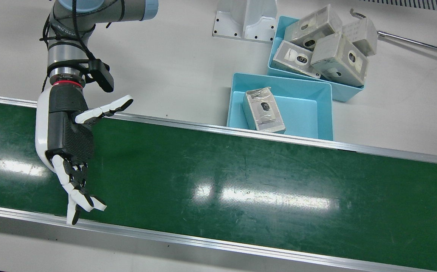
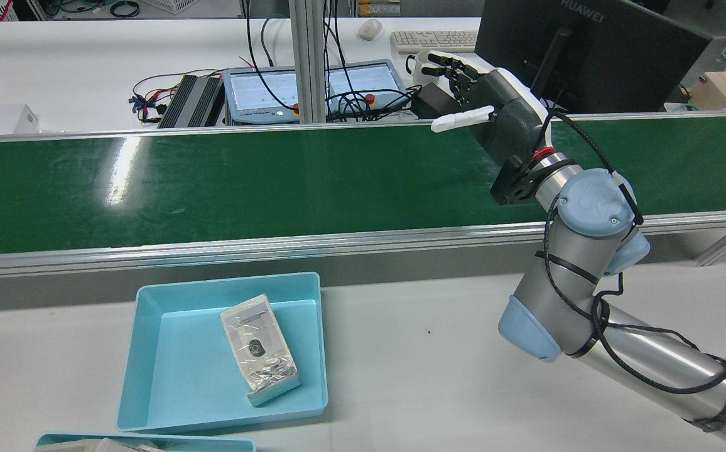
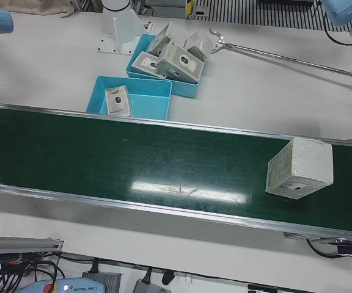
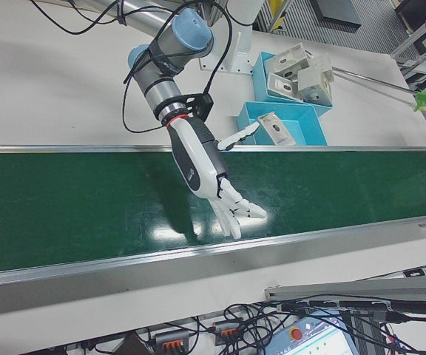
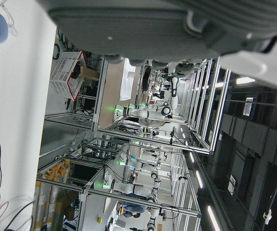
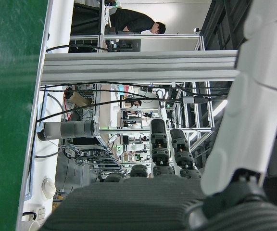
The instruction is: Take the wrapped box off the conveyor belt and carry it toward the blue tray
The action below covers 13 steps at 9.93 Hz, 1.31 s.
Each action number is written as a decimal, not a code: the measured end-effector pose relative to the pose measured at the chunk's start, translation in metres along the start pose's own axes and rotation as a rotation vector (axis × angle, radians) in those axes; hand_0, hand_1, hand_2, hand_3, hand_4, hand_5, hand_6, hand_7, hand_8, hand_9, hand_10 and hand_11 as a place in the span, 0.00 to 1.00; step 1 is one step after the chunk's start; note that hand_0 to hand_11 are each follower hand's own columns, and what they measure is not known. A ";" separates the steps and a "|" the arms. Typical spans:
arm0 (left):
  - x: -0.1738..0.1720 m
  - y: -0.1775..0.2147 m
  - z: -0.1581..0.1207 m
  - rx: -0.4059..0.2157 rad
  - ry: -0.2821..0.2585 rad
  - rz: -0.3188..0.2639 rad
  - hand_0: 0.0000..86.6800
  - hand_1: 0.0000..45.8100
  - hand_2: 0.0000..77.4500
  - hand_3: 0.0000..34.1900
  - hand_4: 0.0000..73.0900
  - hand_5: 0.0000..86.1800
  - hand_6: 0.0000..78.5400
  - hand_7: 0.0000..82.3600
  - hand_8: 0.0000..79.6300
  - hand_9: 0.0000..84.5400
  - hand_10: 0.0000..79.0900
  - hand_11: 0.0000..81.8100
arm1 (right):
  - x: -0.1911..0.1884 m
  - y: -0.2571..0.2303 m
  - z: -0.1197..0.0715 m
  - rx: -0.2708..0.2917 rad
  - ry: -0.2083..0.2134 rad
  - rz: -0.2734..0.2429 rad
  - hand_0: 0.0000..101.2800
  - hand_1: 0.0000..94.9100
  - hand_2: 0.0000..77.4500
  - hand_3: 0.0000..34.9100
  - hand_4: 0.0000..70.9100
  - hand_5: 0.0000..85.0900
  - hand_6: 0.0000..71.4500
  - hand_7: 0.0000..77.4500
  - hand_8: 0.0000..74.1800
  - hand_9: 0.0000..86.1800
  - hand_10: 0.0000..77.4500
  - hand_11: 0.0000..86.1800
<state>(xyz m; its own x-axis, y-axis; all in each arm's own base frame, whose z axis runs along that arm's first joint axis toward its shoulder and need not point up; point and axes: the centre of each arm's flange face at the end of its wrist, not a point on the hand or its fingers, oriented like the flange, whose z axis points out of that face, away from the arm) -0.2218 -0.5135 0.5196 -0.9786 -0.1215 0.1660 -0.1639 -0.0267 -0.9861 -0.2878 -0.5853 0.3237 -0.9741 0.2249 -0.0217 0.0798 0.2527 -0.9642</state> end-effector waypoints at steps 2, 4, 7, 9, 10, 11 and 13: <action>0.000 0.000 0.000 0.000 0.000 0.000 0.00 0.00 0.01 0.00 0.00 0.01 0.01 0.01 0.01 0.01 0.01 0.01 | 0.003 0.006 0.002 -0.009 0.001 0.007 0.45 0.08 0.02 0.01 0.18 0.15 0.11 0.26 0.01 0.03 0.00 0.01; 0.000 0.000 0.000 0.000 0.000 0.000 0.00 0.00 0.01 0.00 0.00 0.01 0.01 0.01 0.01 0.01 0.01 0.01 | 0.005 0.009 0.004 -0.016 0.002 0.013 0.46 0.10 0.02 0.00 0.16 0.15 0.09 0.25 0.01 0.03 0.00 0.01; 0.000 0.000 0.000 0.000 0.000 0.000 0.00 0.00 0.01 0.00 0.00 0.01 0.01 0.01 0.01 0.01 0.01 0.01 | 0.009 0.010 0.004 -0.019 0.007 0.017 0.45 0.07 0.02 0.00 0.15 0.15 0.10 0.25 0.01 0.03 0.00 0.01; 0.000 0.000 0.000 0.000 0.000 0.000 0.00 0.00 0.01 0.00 0.00 0.01 0.01 0.01 0.01 0.01 0.01 0.01 | 0.010 0.010 0.004 -0.018 0.007 0.018 0.45 0.09 0.02 0.01 0.17 0.15 0.10 0.25 0.01 0.03 0.00 0.01; 0.000 0.000 0.000 0.000 0.000 0.000 0.00 0.00 0.01 0.00 0.00 0.01 0.01 0.01 0.01 0.01 0.01 0.01 | 0.010 0.009 0.004 -0.017 0.008 0.017 0.45 0.09 0.02 0.00 0.17 0.15 0.10 0.25 0.01 0.03 0.00 0.01; 0.000 0.000 0.000 0.000 0.000 0.000 0.00 0.00 0.01 0.00 0.00 0.01 0.01 0.01 0.01 0.01 0.01 0.01 | 0.011 0.009 0.004 -0.017 0.008 0.016 0.45 0.09 0.02 0.01 0.17 0.15 0.10 0.25 0.01 0.03 0.00 0.01; 0.000 0.000 0.000 0.000 0.000 0.000 0.00 0.00 0.01 0.00 0.00 0.01 0.01 0.01 0.01 0.01 0.01 0.01 | 0.011 0.008 0.004 -0.016 0.008 0.015 0.45 0.09 0.02 0.01 0.17 0.15 0.10 0.25 0.01 0.03 0.00 0.01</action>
<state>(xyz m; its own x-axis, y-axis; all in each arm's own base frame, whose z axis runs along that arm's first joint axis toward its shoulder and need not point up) -0.2218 -0.5135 0.5197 -0.9786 -0.1215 0.1660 -0.1639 -0.0268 -0.9861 -0.2983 -0.5845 0.3144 -0.9710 0.2364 -0.0344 0.0983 0.2639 -0.9595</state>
